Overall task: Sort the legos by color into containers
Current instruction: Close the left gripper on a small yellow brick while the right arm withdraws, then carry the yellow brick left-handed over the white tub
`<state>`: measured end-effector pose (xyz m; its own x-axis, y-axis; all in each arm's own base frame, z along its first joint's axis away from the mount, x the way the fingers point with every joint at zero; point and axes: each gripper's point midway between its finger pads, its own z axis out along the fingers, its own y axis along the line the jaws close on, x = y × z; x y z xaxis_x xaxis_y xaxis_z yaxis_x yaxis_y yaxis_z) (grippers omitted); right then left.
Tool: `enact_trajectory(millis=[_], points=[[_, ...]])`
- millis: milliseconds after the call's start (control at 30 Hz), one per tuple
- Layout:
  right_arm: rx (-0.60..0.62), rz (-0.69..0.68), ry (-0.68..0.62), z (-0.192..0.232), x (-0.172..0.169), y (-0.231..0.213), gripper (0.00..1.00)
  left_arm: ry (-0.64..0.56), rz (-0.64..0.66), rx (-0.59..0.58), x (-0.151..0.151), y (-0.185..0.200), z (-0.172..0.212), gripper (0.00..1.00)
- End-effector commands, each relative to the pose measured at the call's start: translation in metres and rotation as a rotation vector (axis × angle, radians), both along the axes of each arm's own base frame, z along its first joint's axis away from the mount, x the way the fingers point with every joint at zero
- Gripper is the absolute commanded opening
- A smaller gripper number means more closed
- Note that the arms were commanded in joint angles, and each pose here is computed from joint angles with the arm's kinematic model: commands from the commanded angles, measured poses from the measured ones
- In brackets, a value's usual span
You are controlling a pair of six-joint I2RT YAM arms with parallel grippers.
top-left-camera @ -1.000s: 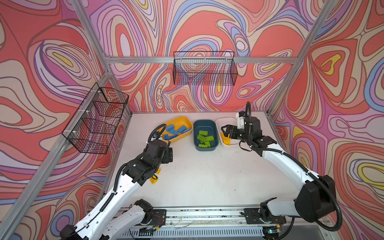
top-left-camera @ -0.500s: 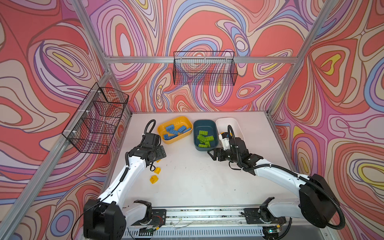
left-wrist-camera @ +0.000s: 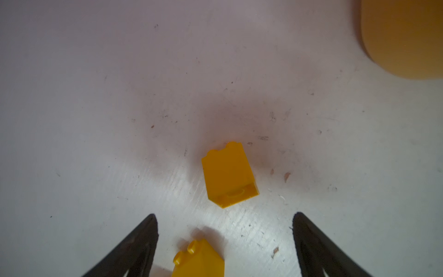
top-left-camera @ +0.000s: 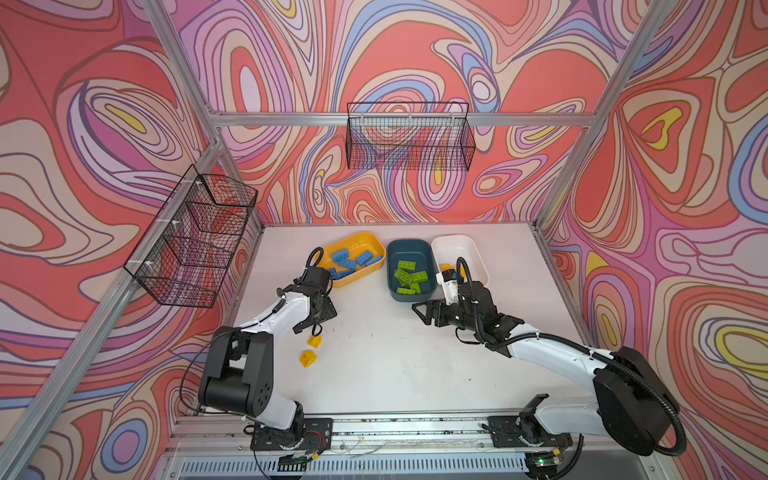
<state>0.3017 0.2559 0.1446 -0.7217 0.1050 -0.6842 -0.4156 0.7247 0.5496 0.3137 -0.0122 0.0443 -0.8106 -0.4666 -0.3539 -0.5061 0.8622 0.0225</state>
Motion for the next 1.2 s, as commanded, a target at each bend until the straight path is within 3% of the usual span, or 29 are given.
enact_trajectory(millis=[0,367,633,733,933,1167], points=[[0.026,0.009,-0.016,0.005,-0.003,0.003,0.89,-0.021,0.056,0.019,0.015,0.007,-0.003,0.85],[0.006,-0.006,-0.013,0.0,-0.001,0.0,0.88,0.022,0.074,0.029,0.027,0.008,-0.025,0.68],[0.002,-0.009,-0.002,-0.004,0.0,0.001,0.87,0.02,0.068,0.035,0.029,0.008,-0.024,0.34],[0.003,-0.012,-0.002,-0.004,0.0,0.0,0.87,0.018,0.056,0.029,0.028,0.007,-0.02,0.26],[0.019,0.006,0.005,-0.001,-0.003,0.003,0.87,-0.026,0.01,0.016,0.033,-0.003,0.001,0.23],[-0.021,-0.014,0.026,-0.008,-0.007,-0.005,0.87,-0.168,-0.156,0.02,0.052,-0.052,0.066,0.23]])
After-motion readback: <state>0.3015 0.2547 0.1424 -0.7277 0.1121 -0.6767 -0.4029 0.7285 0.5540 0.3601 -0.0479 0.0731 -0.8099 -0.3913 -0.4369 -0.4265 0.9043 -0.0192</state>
